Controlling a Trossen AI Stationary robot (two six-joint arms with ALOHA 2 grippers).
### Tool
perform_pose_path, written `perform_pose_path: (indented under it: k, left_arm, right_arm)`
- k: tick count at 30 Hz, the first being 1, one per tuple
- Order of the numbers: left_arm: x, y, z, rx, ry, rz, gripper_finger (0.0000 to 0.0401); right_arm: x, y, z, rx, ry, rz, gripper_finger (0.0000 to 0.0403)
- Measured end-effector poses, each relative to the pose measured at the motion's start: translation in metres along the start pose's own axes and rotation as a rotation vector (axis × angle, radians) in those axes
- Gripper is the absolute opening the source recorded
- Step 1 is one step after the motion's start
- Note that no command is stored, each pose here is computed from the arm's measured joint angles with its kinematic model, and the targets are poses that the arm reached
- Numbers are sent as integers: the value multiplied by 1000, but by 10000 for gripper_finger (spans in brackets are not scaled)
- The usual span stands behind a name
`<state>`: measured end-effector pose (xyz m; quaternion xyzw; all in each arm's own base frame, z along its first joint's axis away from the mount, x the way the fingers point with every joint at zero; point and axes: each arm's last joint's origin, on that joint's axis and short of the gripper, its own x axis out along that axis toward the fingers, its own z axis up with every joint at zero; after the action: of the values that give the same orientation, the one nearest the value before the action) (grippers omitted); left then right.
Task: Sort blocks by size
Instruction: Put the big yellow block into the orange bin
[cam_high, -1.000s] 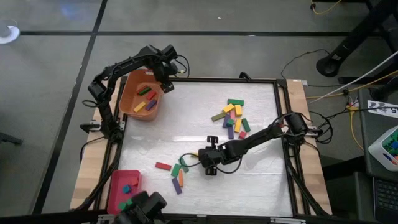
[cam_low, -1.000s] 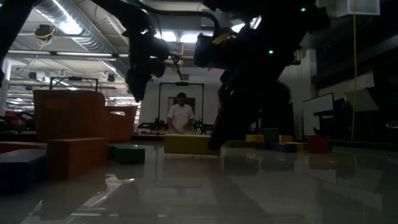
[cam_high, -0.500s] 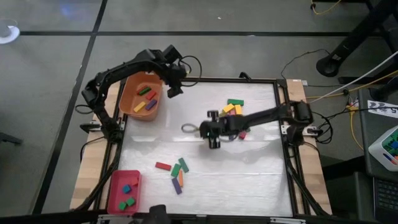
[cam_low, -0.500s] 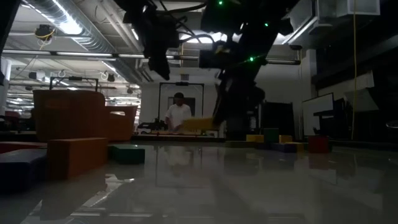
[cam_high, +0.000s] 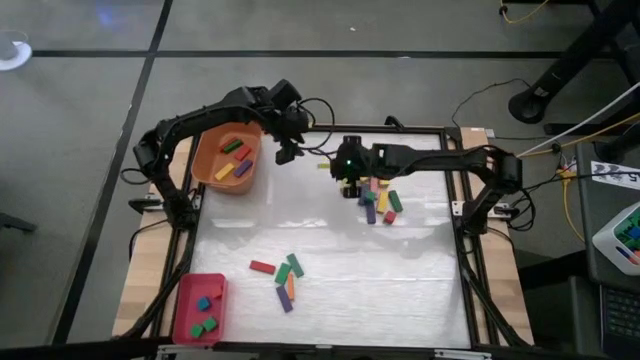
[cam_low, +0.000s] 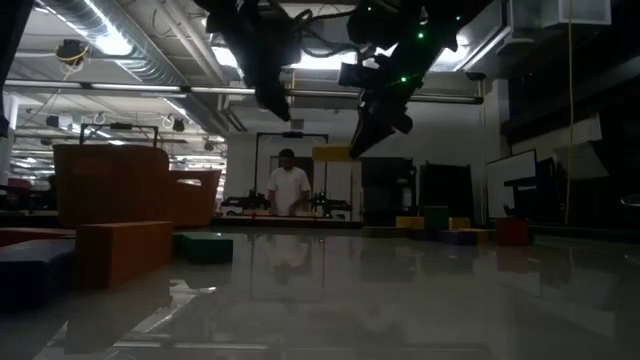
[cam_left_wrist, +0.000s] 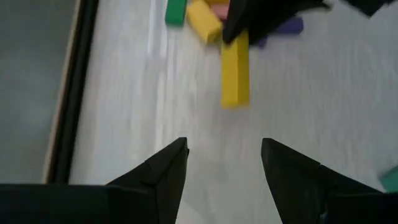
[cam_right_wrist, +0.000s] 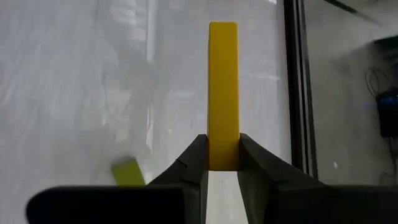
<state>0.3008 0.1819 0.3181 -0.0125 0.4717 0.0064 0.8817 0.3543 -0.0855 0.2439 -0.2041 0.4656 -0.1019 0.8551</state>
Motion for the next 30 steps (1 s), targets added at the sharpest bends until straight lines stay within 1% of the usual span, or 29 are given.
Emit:
perform_pose_path:
  k: [3, 8, 12, 14, 21, 26, 30]
  left_arm:
    - [2, -6, 8, 68, -46, 9, 194]
    - [12, -20, 19, 163, -111, 11, 194]
    - [28, -33, 18, 261, -102, 4, 194]
    - [36, -40, 16, 303, -74, 35, 194]
    - [51, -52, 13, 363, -11, 166, 194]
    - [58, -54, 9, 373, -10, 189, 194]
    - [62, -52, 5, 366, 30, 256, 194]
  right_arm:
    - [1, -5, 2, -12, -46, 10, 65]
    - [1, -7, 6, -37, -84, -18, 65]
    - [0, -8, 8, -44, -110, -32, 66]
    - [0, -9, 9, -46, -117, -37, 66]
    - [0, -10, 12, -53, -146, -53, 66]
    - [-1, -11, 15, -47, -177, -59, 66]
    - [-1, -11, 15, -46, -183, -57, 66]
